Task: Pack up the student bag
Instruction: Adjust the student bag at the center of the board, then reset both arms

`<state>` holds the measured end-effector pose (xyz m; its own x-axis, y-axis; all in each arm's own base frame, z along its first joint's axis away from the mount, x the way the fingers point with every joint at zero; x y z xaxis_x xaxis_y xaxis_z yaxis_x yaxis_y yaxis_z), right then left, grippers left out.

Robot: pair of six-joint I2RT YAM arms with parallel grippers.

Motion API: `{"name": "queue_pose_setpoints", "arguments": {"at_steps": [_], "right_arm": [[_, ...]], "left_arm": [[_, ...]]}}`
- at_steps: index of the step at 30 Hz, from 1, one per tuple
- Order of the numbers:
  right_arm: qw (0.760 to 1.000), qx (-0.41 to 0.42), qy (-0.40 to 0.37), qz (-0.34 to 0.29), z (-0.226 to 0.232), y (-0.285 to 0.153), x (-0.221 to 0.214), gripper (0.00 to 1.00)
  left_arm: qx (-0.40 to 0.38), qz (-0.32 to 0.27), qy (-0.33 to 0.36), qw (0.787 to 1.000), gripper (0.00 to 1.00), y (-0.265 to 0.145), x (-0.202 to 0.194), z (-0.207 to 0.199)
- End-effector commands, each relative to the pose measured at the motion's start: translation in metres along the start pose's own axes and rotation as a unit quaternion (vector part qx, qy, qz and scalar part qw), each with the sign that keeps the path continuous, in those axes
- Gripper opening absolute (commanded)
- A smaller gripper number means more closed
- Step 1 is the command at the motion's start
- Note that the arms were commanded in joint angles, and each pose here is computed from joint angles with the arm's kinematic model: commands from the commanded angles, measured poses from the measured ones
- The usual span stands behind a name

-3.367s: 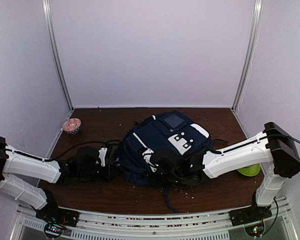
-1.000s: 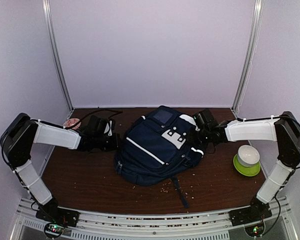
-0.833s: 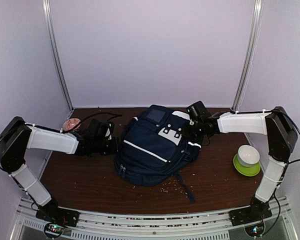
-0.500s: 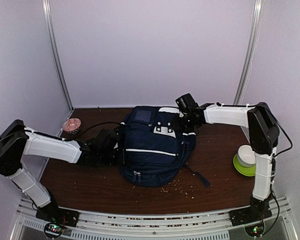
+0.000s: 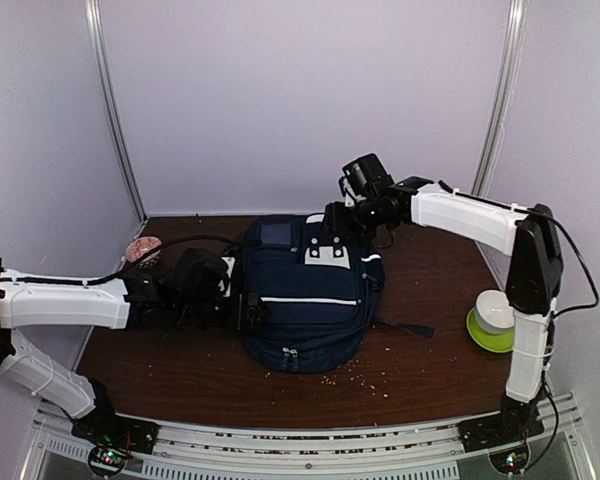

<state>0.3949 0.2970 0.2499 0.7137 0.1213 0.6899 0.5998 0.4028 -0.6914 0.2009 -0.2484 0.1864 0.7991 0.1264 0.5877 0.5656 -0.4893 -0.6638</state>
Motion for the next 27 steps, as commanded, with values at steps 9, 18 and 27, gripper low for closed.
{"name": "queue_pose_setpoints", "arguments": {"at_steps": [9, 18, 27], "right_arm": [[0.994, 0.011, -0.020, -0.108, 0.001, -0.108, -0.063, 0.67], [0.983, 0.073, 0.080, -0.148, -0.015, -0.102, -0.164, 0.66], [0.971, -0.016, 0.102, -0.217, -0.030, -0.125, -0.184, 0.74]], "left_arm": [[0.010, -0.062, 0.039, 0.997, 0.98, -0.049, 0.014, 0.010], [-0.006, -0.086, 0.032, 0.996, 0.97, -0.060, 0.010, 0.019], [0.051, -0.145, -0.008, 0.988, 0.98, -0.086, 0.034, 0.019]]}}
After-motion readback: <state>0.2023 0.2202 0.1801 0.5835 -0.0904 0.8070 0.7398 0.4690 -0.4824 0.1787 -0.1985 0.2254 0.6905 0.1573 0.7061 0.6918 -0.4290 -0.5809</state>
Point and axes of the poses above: each gripper's point midway between its finger pads, its own y axis out along the fingers, its own z axis along the line the jaws close on, x = y × z, the point moved 9 cm from there along -y, back along the fingers, and after that the axes turned 11 degrees about -y, right-handed, at the moved point
